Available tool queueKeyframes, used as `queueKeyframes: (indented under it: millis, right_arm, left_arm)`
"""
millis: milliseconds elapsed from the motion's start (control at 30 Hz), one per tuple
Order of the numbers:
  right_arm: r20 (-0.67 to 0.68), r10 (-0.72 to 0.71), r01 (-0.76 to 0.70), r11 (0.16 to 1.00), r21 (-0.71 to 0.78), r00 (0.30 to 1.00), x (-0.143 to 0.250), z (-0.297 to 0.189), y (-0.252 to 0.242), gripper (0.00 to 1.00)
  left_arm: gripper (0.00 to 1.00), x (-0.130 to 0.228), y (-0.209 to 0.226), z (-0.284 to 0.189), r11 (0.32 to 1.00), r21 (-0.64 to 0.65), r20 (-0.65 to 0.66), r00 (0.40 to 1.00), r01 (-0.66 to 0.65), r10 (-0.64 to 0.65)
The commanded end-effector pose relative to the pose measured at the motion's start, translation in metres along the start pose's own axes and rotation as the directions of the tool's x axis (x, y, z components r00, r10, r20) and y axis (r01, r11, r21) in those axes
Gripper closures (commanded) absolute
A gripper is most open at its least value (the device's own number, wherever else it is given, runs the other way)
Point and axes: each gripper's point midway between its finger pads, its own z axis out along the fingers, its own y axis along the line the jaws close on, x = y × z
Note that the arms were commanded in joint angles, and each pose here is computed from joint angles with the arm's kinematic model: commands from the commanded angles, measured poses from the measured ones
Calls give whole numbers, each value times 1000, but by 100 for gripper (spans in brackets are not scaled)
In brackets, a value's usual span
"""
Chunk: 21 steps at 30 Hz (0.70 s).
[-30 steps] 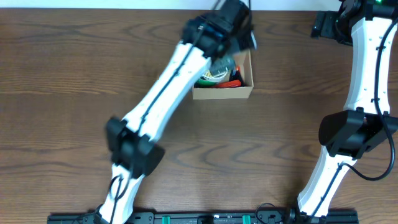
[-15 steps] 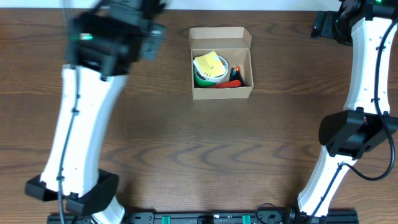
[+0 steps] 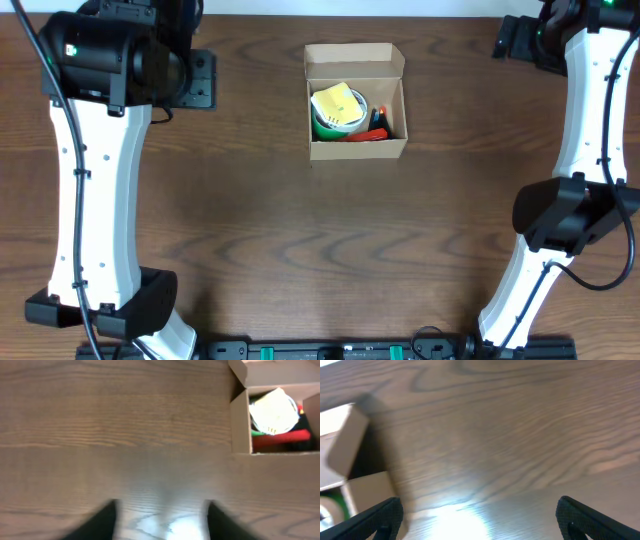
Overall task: Pack container
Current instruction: 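Open the left gripper and withdraw it to the back left, then move both grippers to the box's back lid flap corners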
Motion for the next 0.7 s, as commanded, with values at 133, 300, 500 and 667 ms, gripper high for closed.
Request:
queueKeyframes:
  millis: [133,300,500,667]
  right_arm:
    - [-14,54,-56,982,-181,998,2,-12,33,90]
    - [-22,25,-30,975,-220,999,6,-14,48,99]
    - [5,-71,67,915,-398,997,3,-16,82,99]
    - [-73,-19,-13,914,-406,997,7,13,73,99]
  left_arm:
    - [94,-10,20,8,994,-71,21,996,89,-88]
    - [94,-17,27,30,991,-38,-14,992,126,-126]
    - [94,-36,6,80,951,277,-92,989,139,-117]
    - [94,-63,-12,114,736,642,-135,976,215,-168]
